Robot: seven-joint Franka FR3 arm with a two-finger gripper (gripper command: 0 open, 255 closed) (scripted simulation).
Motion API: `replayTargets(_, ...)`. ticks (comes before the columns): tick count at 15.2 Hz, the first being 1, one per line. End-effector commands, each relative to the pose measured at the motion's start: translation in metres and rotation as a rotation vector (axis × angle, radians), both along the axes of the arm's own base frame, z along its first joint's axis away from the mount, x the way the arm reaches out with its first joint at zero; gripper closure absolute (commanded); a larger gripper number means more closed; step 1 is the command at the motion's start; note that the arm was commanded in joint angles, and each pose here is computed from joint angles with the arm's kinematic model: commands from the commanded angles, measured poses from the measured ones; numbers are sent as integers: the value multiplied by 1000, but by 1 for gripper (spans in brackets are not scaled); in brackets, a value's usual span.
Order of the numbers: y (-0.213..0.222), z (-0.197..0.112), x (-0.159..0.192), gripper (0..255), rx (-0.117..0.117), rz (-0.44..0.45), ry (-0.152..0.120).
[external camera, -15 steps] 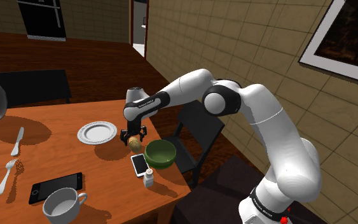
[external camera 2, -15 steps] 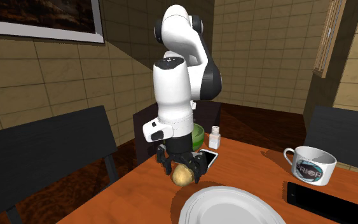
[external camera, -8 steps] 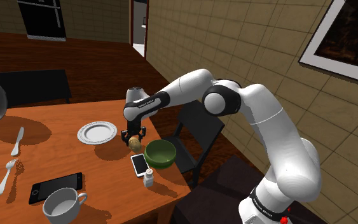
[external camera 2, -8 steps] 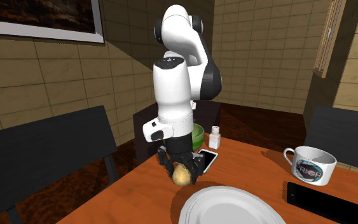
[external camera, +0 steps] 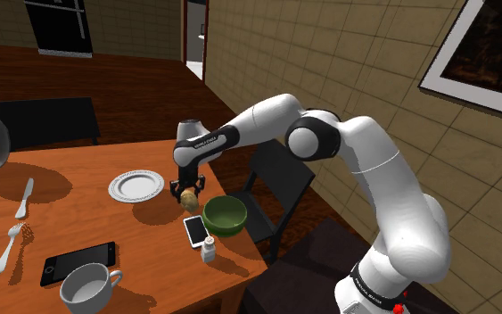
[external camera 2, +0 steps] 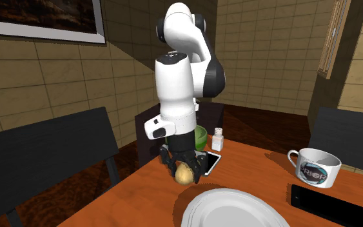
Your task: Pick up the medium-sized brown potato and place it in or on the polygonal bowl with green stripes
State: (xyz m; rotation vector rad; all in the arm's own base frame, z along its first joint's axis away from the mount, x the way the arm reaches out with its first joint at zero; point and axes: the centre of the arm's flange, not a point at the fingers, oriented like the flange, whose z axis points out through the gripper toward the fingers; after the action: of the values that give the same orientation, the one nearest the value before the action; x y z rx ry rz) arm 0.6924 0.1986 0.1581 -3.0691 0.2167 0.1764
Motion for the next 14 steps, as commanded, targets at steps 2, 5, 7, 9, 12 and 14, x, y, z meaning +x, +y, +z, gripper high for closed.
replayTargets(2, 0, 15, 0, 255, 0, 0, 0)
replayTargets(5, 0, 31, 0, 255, 0, 0, 0)
replayTargets(7, 0, 41, 0, 255, 0, 0, 0)
replayTargets(9, 0, 52, 0, 255, 0, 0, 0)
replayTargets(12, 0, 68, 0, 255, 0, 0, 0)
replayTargets(14, 0, 78, 0, 255, 0, 0, 0)
